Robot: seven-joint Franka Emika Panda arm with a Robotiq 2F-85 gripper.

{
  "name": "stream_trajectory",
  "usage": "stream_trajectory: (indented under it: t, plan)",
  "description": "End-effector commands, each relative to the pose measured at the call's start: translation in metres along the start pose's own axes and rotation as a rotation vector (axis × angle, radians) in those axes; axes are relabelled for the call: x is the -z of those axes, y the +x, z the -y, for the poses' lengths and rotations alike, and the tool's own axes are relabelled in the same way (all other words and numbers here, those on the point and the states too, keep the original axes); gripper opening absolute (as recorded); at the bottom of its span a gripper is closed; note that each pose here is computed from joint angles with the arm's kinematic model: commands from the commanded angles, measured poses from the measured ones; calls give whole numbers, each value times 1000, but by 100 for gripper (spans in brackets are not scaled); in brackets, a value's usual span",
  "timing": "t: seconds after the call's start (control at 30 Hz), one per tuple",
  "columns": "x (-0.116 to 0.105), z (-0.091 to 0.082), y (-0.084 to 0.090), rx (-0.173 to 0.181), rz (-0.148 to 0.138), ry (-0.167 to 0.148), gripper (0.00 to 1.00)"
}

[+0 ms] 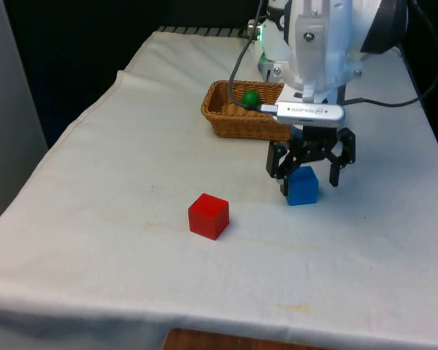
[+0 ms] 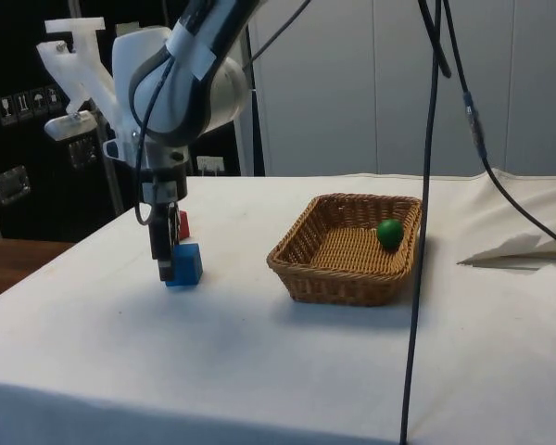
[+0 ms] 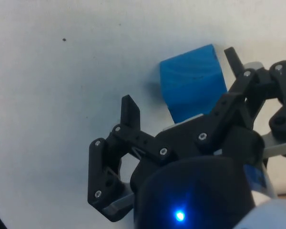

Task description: Place all non-red objects into the basket.

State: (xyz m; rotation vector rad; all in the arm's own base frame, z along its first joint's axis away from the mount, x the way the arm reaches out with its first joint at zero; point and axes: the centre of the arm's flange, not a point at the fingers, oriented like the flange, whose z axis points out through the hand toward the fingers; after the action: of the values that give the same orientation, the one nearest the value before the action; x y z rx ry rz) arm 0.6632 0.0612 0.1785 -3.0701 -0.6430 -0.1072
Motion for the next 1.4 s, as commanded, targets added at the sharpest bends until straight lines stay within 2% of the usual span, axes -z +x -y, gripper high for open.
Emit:
stream_trajectory:
  t: [0.0, 0.1, 0.13, 0.23, 0.27, 0.37, 0.63, 0.73, 0.77, 0.9, 1.07, 1.1, 1.37]
  plan:
    - [-1, 0, 1, 2, 1, 2, 100]
    - [-2, 0, 1, 2, 1, 2, 96]
    - [-2, 0, 1, 2, 1, 2, 88]
    - [-2, 0, 1, 1, 1, 2, 58]
    - [-1, 0, 1, 1, 0, 1, 34]
    - [-1, 0, 1, 1, 0, 1, 2]
    - [-2, 0, 1, 1, 1, 1, 0]
    - [10, -1, 0, 1, -3, 0, 0]
    - [4, -1, 2, -1, -6, -2, 0]
    - [27, -1, -1, 0, -5, 1, 0]
    - [45, -1, -6, -2, -8, 3, 0]
    - [40, -1, -5, -2, -9, 9, 0]
    - [75, 1, -13, 1, -13, 5, 0]
